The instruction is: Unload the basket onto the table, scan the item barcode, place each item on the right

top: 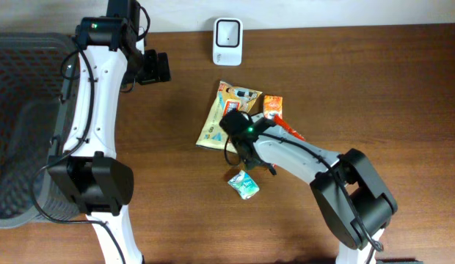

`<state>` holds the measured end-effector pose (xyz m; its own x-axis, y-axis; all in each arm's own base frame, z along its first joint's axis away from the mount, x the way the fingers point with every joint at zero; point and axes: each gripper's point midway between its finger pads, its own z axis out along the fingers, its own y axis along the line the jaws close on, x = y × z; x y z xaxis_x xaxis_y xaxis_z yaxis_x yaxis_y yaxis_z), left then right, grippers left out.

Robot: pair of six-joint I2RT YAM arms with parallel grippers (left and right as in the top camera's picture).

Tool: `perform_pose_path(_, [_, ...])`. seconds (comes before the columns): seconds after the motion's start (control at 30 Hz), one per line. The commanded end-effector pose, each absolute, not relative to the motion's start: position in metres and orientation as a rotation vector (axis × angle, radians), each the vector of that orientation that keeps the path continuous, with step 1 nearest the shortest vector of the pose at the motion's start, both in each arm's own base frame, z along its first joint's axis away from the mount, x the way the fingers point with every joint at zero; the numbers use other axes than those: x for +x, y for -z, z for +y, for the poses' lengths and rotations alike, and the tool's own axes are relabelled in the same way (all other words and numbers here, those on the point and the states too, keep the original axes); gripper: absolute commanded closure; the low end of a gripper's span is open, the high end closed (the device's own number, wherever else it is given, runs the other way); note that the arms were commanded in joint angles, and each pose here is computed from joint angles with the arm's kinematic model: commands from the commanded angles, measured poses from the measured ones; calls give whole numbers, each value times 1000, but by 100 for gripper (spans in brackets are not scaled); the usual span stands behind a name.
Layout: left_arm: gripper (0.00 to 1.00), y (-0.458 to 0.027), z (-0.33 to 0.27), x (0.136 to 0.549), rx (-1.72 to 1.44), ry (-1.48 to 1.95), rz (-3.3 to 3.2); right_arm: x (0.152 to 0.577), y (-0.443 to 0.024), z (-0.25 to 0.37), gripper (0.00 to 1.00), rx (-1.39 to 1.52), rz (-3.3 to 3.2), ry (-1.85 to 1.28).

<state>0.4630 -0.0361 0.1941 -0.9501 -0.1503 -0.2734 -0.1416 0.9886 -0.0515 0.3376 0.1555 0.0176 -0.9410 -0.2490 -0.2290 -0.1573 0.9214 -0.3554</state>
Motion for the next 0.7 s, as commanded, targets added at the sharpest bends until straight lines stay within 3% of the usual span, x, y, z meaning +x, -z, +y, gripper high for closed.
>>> perform_pose_path(0.0, [1, -202, -34, 463, -235, 42, 2832, 343, -7, 130, 39, -146, 2832, 534])
perform_pose_path(0.07, [1, -202, -34, 463, -235, 42, 2832, 343, -6, 127, 83, -129, 2846, 522])
perform_pose_path(0.1, [1, -202, -34, 463, -235, 42, 2832, 342, -7, 130, 96, -133, 2862, 506])
perform_pose_path(0.23, [1, -202, -34, 463, -235, 42, 2832, 352, -61, 162, 96, -102, 2969, 213])
perform_pose_path(0.33, [1, -202, -34, 463, -235, 42, 2832, 360, -156, 208, 96, -408, 2950, -555])
perform_pose_path(0.37, [1, -202, -34, 463, -235, 42, 2832, 363, -170, 211, 96, -474, 2890, -776])
perform_pose_path(0.47, [1, -202, -34, 463, -235, 42, 2832, 374, -204, 186, 96, -337, 2662, -1419])
perform_pose_path(0.57, [1, -202, -34, 463, -235, 42, 2832, 381, -206, 139, 96, -21, 2366, -1882])
perform_pose_path(0.67, [1, -202, -34, 463, -235, 42, 2832, 361, -150, 108, 96, 275, 2285, -2033])
